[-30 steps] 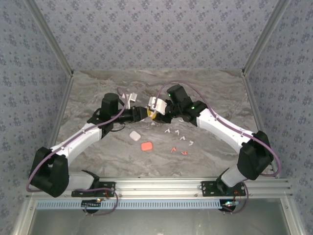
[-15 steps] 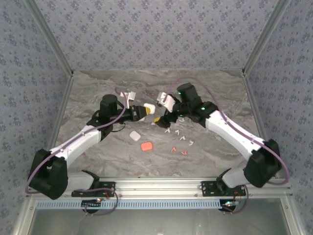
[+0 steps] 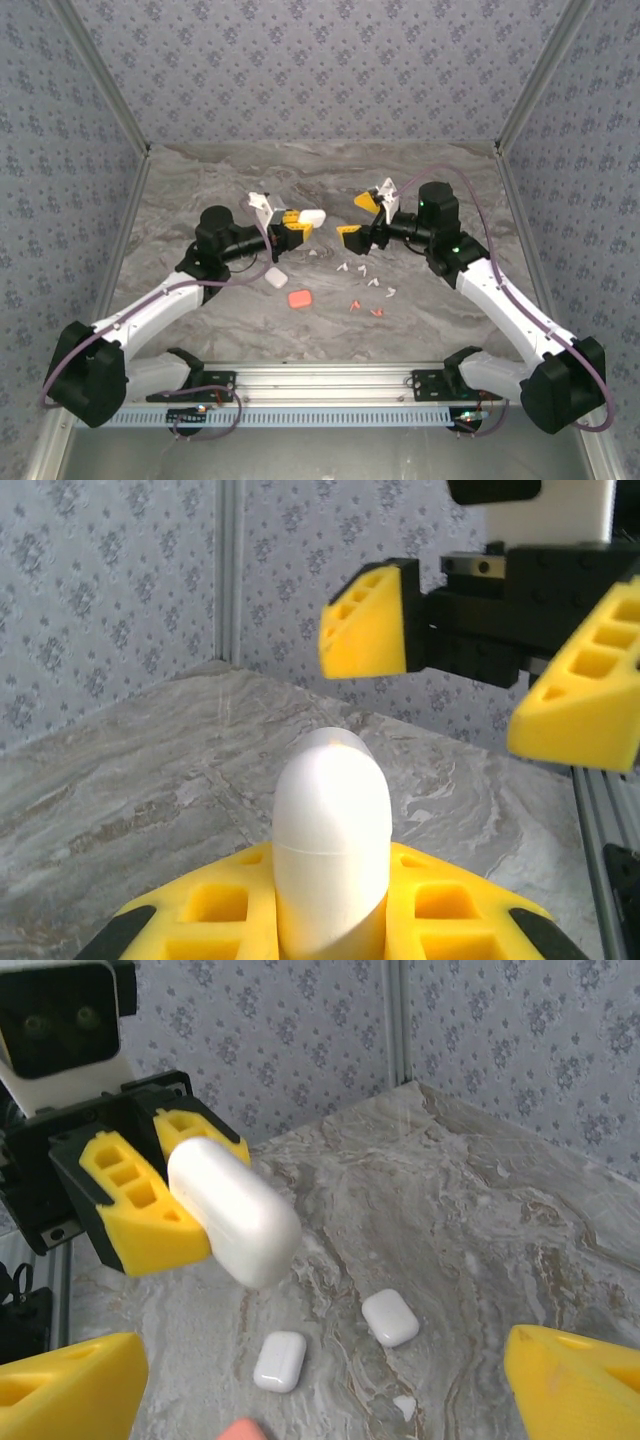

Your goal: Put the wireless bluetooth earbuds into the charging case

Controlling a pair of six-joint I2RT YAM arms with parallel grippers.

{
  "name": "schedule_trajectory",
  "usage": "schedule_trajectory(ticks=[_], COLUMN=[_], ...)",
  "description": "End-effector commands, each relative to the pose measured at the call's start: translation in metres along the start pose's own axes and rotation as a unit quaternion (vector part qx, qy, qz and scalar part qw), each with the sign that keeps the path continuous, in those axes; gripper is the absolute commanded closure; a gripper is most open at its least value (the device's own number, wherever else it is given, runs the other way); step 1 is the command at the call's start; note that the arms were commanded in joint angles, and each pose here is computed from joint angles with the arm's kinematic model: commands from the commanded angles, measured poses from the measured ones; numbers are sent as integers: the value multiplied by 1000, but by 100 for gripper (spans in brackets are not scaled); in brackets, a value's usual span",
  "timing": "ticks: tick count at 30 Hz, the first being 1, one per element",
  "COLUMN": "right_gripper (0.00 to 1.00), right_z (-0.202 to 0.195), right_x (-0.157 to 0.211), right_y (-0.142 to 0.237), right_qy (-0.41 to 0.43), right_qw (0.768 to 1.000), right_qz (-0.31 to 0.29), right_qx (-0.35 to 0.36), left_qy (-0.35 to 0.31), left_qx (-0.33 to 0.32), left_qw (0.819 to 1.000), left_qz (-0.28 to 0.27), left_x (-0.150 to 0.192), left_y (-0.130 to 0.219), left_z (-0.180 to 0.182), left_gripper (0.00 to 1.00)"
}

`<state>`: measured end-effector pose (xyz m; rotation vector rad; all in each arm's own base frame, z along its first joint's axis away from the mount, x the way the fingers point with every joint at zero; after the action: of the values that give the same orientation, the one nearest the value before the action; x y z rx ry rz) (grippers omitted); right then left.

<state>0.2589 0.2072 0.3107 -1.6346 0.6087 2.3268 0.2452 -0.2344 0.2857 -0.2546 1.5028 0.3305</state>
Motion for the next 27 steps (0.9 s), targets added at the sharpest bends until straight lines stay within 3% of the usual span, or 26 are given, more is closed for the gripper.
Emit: schedule_trajectory(ticks=[1,13,27], right_gripper=[6,11,17], right_z=[12,5,-8], right_x=[-9,-9,-28], right_y=[-6,-32,-22], right_qy=[19,35,28], right_qw=[999,999,999], right_qz=[-18,-1,-23], right_qx=[-32,-25,-7], left_qy=[-74,-75,-79], left_qx=[36,62,67], left_qw=[996,994,994], left_qz=[-37,-42,-25], left_x=[-24,-33,-26], left_y=[1,-3,-3], left_z=[-11,-19,-21], left_gripper=[100,100,100])
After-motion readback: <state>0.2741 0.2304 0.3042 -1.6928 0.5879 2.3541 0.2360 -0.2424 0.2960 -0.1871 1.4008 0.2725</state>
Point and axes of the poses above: each hand's point on the last joint's axis, 136 mm out from that joint toward the fingers, its own y axis back along the fingers, its own z axis along the line the jaws close on, x = y × z, the point moved 5 cm from there along y, back along the fingers, and after that the axes turned 10 degrees about -y, right-handed, at the moved point
